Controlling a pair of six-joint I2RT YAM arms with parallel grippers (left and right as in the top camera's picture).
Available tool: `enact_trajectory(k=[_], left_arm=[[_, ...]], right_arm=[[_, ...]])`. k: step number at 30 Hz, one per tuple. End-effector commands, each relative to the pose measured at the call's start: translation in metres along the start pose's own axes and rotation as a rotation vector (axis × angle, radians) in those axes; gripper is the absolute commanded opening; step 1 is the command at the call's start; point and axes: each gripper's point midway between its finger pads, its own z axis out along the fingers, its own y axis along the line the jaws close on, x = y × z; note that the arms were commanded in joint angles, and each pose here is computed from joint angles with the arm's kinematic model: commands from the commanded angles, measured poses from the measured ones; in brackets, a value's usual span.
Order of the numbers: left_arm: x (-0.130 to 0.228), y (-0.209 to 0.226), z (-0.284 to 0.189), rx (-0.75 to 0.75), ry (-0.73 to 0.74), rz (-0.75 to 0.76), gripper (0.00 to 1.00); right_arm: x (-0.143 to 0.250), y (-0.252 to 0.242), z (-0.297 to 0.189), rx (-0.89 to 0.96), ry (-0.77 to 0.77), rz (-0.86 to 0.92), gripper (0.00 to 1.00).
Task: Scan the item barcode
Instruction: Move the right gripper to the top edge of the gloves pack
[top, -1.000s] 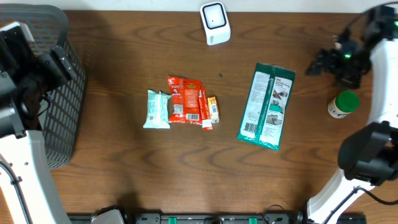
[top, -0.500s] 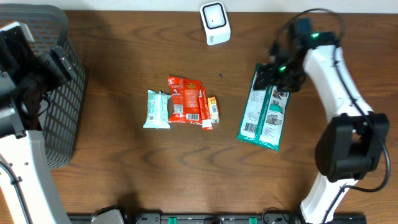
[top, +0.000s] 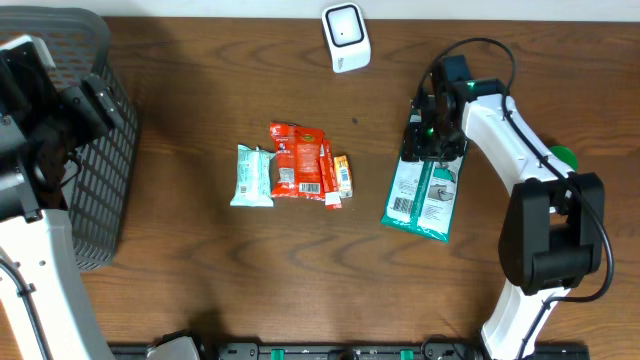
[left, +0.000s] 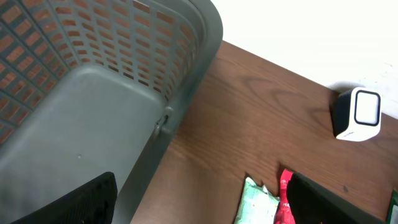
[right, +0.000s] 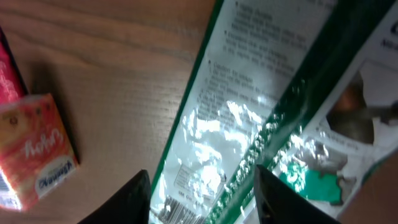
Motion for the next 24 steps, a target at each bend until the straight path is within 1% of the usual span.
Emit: enact_trajectory(k=[1, 3, 5, 9, 11, 12, 13, 16, 18, 20, 24], left_arm=[[-0.007, -0.001, -0.002, 0.007, -0.021, 0.016, 0.87], [-0.026, -0.004, -0.003, 0.017, -0.097, 0.030, 0.87], [-0.035, -0.006, -0.004, 0.022, -0.136, 0.037, 0.87], [-0.031, -0.005, -0.004, 0.020, -0.119, 0.033, 0.87], [-0.030, -0.005, -0.004, 0.021, -0.117, 0.033, 0.87], [-0.024, -0.008, -0.003, 0.037, -0.089, 0.019, 0.87], [-0.017, -0.015, -0.003, 0.084, -0.060, -0.001, 0.87], [0.005, -0.060, -0.005, 0.343, 0.045, -0.017, 0.87], [0.021, -0.082, -0.003, 0.446, 0.116, -0.014, 0.87], [0.042, -0.100, 0.005, 0.489, 0.191, 0.006, 0.87], [0.080, -0.145, 0.020, 0.577, 0.323, 0.096, 0.87]], right_arm=[[-0.011, -0.003, -0.026, 0.006, -0.043, 0.005, 0.52], [-0.013, -0.009, -0.041, 0.008, -0.052, 0.027, 0.54], [-0.013, -0.016, -0.053, 0.011, -0.056, 0.049, 0.57], [-0.009, -0.037, -0.066, 0.018, -0.051, 0.077, 0.65], [-0.008, -0.049, -0.068, 0.018, -0.047, 0.107, 0.65], [-0.007, -0.055, -0.069, 0.019, -0.047, 0.123, 0.65], [-0.006, -0.060, -0.070, 0.021, -0.046, 0.137, 0.64], [-0.006, -0.074, -0.073, 0.024, -0.053, 0.171, 0.62], [-0.006, -0.081, -0.074, 0.025, -0.057, 0.189, 0.61], [-0.006, -0.086, -0.075, 0.027, -0.058, 0.202, 0.61], [-0.002, -0.093, -0.073, 0.028, -0.049, 0.213, 0.62]])
